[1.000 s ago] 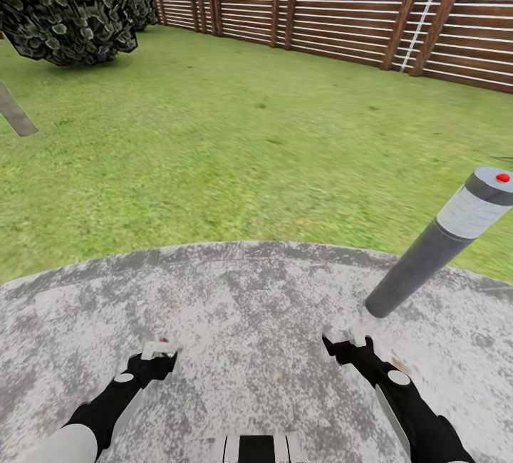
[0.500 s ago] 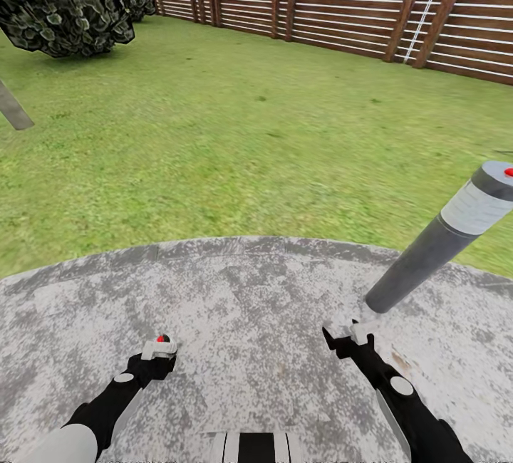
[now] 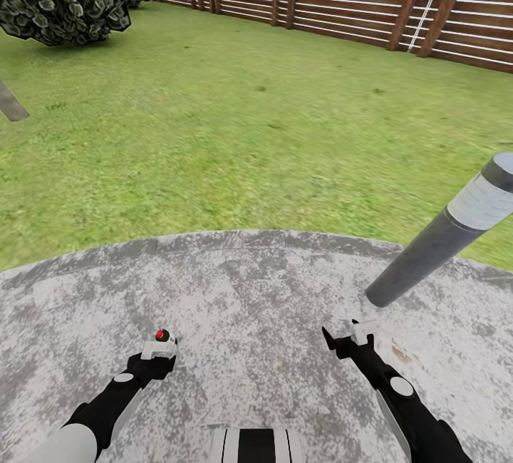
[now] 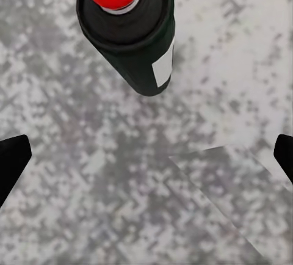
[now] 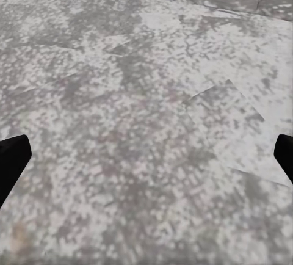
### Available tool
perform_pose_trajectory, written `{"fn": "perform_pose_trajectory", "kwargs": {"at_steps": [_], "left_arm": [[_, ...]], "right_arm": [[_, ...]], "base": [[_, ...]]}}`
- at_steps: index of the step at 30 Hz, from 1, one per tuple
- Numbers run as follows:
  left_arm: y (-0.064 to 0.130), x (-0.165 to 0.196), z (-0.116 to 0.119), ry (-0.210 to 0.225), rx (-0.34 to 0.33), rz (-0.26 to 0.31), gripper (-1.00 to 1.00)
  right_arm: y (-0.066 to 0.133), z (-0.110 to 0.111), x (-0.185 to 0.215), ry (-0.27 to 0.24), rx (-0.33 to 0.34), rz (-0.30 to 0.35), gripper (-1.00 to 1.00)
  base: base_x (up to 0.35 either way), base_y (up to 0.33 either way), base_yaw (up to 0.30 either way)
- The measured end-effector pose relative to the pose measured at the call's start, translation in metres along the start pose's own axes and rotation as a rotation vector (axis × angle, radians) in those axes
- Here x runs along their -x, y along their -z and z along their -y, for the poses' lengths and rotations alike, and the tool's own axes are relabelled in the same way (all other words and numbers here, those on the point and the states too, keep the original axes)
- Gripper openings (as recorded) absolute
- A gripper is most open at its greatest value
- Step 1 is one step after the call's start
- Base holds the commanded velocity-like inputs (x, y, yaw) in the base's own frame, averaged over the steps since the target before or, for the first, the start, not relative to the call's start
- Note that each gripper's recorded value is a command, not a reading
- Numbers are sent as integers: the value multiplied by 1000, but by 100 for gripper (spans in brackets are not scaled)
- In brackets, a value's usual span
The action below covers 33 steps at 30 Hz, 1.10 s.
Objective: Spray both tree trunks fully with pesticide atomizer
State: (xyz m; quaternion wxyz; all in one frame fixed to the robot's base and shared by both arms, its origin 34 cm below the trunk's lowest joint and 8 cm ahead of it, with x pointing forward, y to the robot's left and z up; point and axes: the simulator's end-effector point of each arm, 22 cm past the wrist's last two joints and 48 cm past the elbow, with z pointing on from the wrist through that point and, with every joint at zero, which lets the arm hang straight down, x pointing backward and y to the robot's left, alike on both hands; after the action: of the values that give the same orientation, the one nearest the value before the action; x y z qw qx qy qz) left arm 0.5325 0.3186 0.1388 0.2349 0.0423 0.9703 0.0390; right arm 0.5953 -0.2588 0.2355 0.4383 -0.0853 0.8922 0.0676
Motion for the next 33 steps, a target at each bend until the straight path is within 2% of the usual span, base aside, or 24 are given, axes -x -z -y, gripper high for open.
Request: {"fn": "perform_pose_trajectory", "kwargs": {"at_steps": [21,33], "left_arm": [[0,1,1,5,0,2,100],[0,0,2,4,-2,2,100]], "right_arm": [[0,0,1,-1,0,1,100],[0,0,1,-1,0,1,100]], "base": [[70,8,0],[5,0,0]]}}
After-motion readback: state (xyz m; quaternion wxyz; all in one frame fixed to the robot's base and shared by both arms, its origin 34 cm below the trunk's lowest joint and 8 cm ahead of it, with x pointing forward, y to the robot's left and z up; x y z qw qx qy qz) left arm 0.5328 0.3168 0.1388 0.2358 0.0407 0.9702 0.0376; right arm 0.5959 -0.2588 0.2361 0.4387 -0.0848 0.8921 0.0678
